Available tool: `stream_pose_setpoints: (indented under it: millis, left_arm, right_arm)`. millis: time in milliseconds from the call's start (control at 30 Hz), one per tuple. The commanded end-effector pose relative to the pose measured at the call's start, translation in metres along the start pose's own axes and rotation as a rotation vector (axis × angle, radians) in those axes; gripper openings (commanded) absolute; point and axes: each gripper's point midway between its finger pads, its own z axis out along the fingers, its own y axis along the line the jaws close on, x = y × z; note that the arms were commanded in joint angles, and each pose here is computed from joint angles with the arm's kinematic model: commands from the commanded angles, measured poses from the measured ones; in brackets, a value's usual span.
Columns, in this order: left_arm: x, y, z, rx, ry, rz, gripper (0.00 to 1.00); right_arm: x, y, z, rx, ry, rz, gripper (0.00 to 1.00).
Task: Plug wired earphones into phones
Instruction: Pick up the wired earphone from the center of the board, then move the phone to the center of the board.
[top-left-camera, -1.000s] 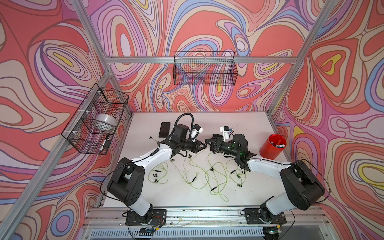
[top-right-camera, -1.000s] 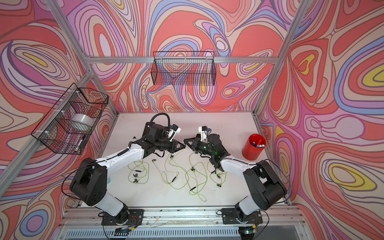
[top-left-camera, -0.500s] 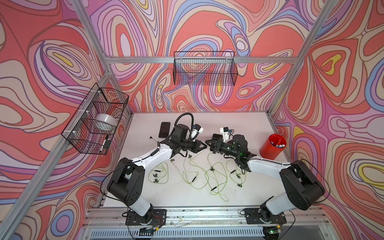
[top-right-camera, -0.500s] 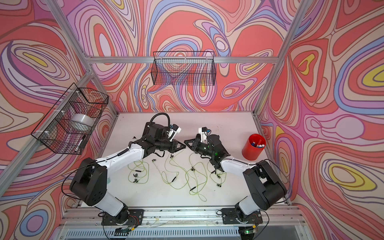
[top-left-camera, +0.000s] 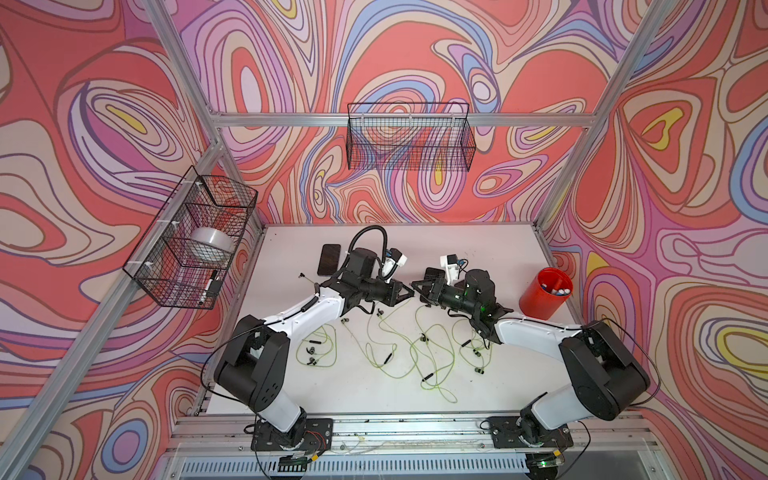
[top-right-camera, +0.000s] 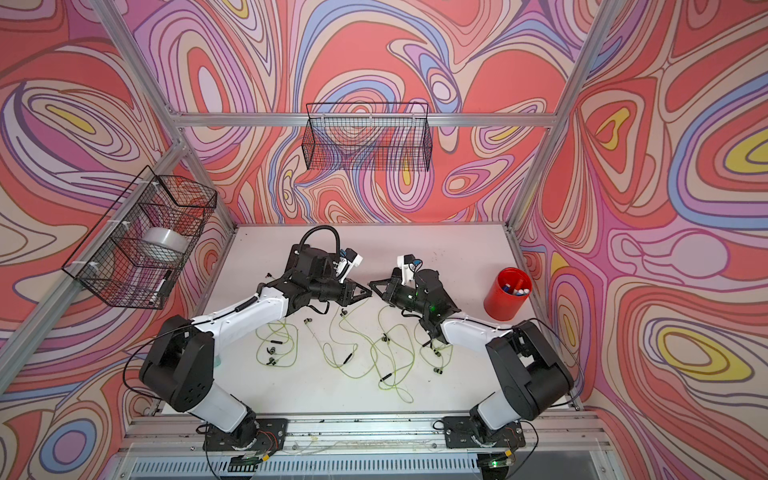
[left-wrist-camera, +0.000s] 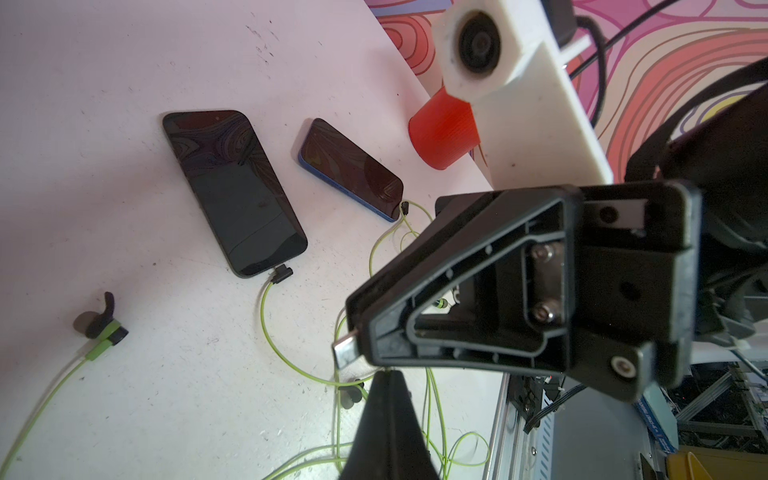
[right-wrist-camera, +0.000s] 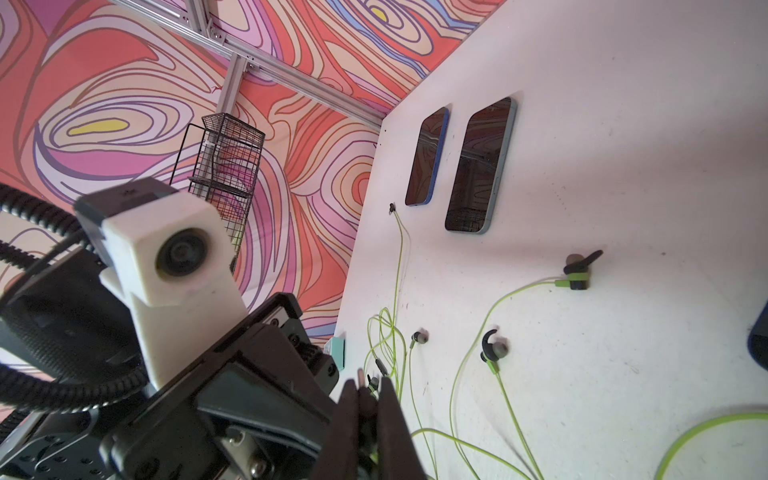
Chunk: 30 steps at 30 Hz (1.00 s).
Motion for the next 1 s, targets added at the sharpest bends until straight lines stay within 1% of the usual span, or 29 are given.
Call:
stream_pose_setpoints:
  millis: [0, 33, 100, 133, 200, 233, 267, 300, 333, 433, 533, 600, 667, 733, 833, 967]
  left_arm:
    - [-0.002, 0.001, 0.0, -0.003, -0.01, 0.009, 0.0]
    - [-0.002, 0.003, -0.002, -0.013, -0.012, 0.011, 0.01]
    - [-0.005, 0.003, -0.01, -0.026, -0.031, 0.012, 0.2]
    - [-0.007, 0.005, -0.016, -0.033, -0.053, 0.0, 0.33]
    - [-0.016, 0.007, -0.034, -0.04, -0.111, -0.033, 0.54]
    - [-0.02, 0.01, -0.044, -0.054, -0.146, -0.056, 0.62]
    - [-0.026, 0.014, -0.054, -0.082, -0.186, -0.079, 0.67]
    - [-0.033, 0.022, -0.065, -0.142, -0.228, -0.109, 0.7]
    - [-0.038, 0.032, -0.075, -0.217, -0.247, -0.143, 0.72]
    - [-0.043, 0.071, -0.097, -0.497, -0.232, -0.234, 0.76]
    - [-0.031, 0.107, -0.102, -0.707, -0.108, -0.317, 0.78]
    - [-0.024, 0.128, -0.099, -0.8, -0.018, -0.343, 0.79]
    - [-0.021, 0.146, -0.091, -0.848, 0.055, -0.345, 0.82]
    - [-0.02, 0.161, -0.08, -0.872, 0.122, -0.336, 0.89]
    - [-0.02, 0.184, -0.072, -0.934, 0.178, -0.335, 0.99]
    - [-0.023, 0.206, -0.057, -0.963, 0.22, -0.325, 1.0]
  right_arm:
    - [0.005, -0.002, -0.002, 0.006, 0.002, -0.014, 0.0]
    - [0.005, -0.002, -0.003, 0.011, 0.0, -0.016, 0.0]
    - [0.004, -0.002, -0.005, 0.019, -0.002, -0.027, 0.0]
    - [0.005, -0.002, -0.007, 0.024, -0.001, -0.03, 0.0]
    - [0.005, -0.002, -0.009, 0.033, 0.0, -0.038, 0.0]
    - [0.004, -0.002, -0.01, 0.034, -0.002, -0.043, 0.0]
    - [0.004, -0.001, -0.011, 0.034, -0.003, -0.048, 0.0]
    - [0.003, -0.002, -0.011, 0.037, -0.003, -0.05, 0.0]
    - [0.003, -0.002, -0.011, 0.038, -0.004, -0.053, 0.0]
    - [0.001, -0.002, -0.011, 0.037, -0.005, -0.057, 0.0]
    - [0.001, -0.002, -0.009, 0.033, 0.0, -0.058, 0.0]
    - [0.001, -0.003, -0.01, 0.045, 0.004, -0.061, 0.0]
    - [0.001, -0.006, -0.012, 0.077, 0.006, -0.075, 0.0]
    - [0.002, -0.009, -0.016, 0.112, 0.011, -0.088, 0.0]
    - [0.005, -0.014, -0.023, 0.164, 0.018, -0.103, 0.0]
    - [0.007, -0.018, -0.034, 0.211, 0.017, -0.119, 0.0]
